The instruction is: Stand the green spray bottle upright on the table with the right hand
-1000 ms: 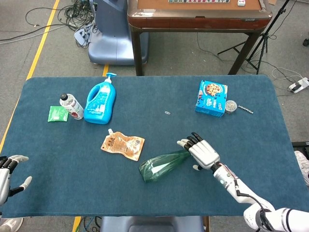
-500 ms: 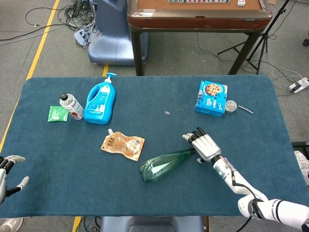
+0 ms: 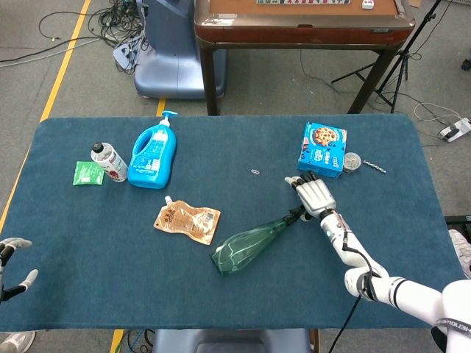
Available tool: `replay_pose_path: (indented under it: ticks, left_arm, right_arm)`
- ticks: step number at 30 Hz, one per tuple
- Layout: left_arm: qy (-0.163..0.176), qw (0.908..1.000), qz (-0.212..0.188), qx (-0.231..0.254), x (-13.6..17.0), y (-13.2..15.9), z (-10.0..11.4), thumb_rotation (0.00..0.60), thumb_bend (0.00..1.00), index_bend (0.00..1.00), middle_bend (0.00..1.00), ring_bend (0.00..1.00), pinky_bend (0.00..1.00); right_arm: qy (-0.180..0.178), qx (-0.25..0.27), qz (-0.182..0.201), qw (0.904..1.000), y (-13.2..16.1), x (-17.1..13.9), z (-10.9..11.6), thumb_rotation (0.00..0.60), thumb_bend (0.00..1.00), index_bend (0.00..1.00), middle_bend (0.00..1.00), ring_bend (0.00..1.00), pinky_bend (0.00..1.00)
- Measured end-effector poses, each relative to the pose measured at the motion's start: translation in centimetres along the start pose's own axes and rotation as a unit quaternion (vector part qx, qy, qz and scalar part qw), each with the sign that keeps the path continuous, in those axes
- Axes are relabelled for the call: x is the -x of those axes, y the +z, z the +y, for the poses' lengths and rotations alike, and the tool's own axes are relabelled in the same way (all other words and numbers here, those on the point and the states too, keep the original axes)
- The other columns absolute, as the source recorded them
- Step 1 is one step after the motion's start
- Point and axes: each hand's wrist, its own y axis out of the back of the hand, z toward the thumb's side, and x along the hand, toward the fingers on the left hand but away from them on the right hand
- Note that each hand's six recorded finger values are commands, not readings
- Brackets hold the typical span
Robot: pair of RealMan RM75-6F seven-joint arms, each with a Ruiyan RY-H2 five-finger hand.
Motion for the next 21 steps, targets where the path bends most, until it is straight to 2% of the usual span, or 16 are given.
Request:
replay_pose_path:
  ticks: [12, 17, 21]
  left_arm:
    - [-0.002, 1.0000, 0.005, -0.002, 0.1, -0.4, 0.0, 0.600, 0.25, 0.35, 0.31, 0.29, 0.16]
    - [-0.003, 1.0000, 0.009, -0.002, 0.2, -0.7, -0.1, 0.600, 0.26, 0.35, 0.31, 0.29, 0.16]
    - [-0.002, 1.0000, 0.003, -0.001, 0.2, -0.4, -0.1, 0.600, 0.26, 0.35, 0.31, 0.29, 0.16]
  right_arm:
    - [-0.034, 0.001, 0.015, 0.9993, 3.8, 4.2, 3.3, 0.600, 0.00, 0.14, 0.18, 0.12, 0.08]
    - [-0.043, 0.027, 0.049, 0.9975, 5.8, 3.0, 4.5, 0.600, 0.00, 0.14, 0.19, 0.12, 0.08]
    - [-0.044, 0.050, 0.103, 0.9925, 8.2, 0.6, 5.9, 0.600, 0.00, 0.14, 0.19, 0.12, 0.08]
